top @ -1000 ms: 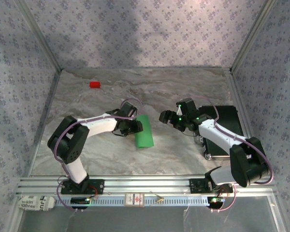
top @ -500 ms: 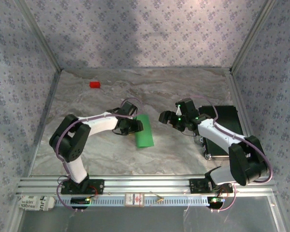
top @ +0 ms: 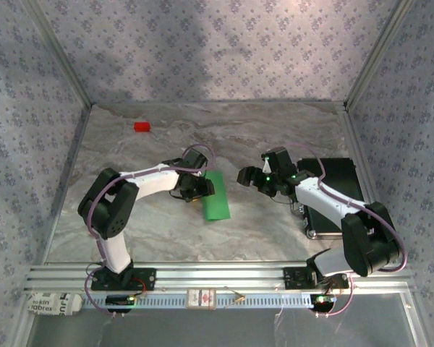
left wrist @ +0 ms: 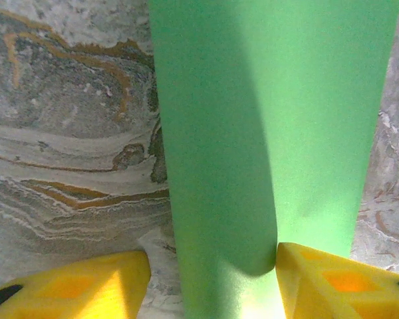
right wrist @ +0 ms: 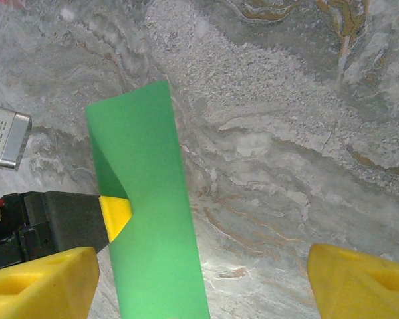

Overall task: Fold a paper plane with a square sheet of paper (pick it up from the middle)
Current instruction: First fold the square sheet of paper in half at the center of the table, then hold the square sheet of paper at the center of the table, then first fold the square sheet of paper in half at the center of the table.

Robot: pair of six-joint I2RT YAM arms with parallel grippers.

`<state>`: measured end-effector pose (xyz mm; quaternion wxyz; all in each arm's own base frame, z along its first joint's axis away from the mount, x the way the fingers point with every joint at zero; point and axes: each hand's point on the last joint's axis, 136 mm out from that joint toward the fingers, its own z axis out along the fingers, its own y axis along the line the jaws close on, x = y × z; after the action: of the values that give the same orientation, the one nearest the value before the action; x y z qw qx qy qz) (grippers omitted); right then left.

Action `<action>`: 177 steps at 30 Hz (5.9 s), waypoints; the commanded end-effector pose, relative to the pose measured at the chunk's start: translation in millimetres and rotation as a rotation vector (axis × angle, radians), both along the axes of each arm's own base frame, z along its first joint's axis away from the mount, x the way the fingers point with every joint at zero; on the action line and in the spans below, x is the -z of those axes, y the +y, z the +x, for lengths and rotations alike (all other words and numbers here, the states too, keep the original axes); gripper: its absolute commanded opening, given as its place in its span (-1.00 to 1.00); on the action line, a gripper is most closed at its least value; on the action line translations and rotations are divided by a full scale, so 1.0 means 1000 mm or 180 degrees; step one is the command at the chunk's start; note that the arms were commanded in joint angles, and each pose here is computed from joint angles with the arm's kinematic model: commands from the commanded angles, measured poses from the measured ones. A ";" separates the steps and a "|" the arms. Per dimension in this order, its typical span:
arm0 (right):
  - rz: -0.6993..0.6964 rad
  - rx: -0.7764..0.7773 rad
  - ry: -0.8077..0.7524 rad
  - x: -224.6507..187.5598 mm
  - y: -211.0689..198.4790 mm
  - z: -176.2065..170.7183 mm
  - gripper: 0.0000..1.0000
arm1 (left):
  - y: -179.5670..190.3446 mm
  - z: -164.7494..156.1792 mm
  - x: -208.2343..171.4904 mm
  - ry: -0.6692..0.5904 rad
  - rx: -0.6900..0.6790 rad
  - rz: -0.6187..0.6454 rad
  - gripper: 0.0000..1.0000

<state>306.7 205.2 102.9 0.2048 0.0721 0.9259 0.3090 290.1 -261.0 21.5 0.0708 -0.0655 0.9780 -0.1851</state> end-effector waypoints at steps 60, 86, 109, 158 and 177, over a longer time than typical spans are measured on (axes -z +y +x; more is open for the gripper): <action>0.0008 -0.0469 0.0174 0.020 0.039 -0.004 0.15 | 0.021 -0.023 0.068 0.0433 0.0167 0.0510 0.18; 0.0359 -0.0964 0.0462 0.045 0.098 -0.006 -1.00 | 0.020 -0.030 0.079 0.0498 0.0192 0.0555 0.17; -0.0305 -0.0890 0.0840 0.116 0.073 -0.029 -1.00 | 0.009 -0.027 0.072 0.0448 0.0228 0.0461 0.18; -0.0602 -0.0893 0.0925 0.120 0.061 -0.028 -1.00 | 0.002 -0.018 0.033 0.0113 -0.0138 -0.1048 -1.00; -0.0623 -0.0912 0.0947 0.122 0.061 -0.029 -1.00 | -0.006 0.024 -0.009 -0.0136 -0.0076 -0.1247 -1.00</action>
<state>298.0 296.4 20.1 0.0736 -0.0619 0.9459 0.3100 313.1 -266.4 35.7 0.0918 -0.0955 0.9179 -0.3741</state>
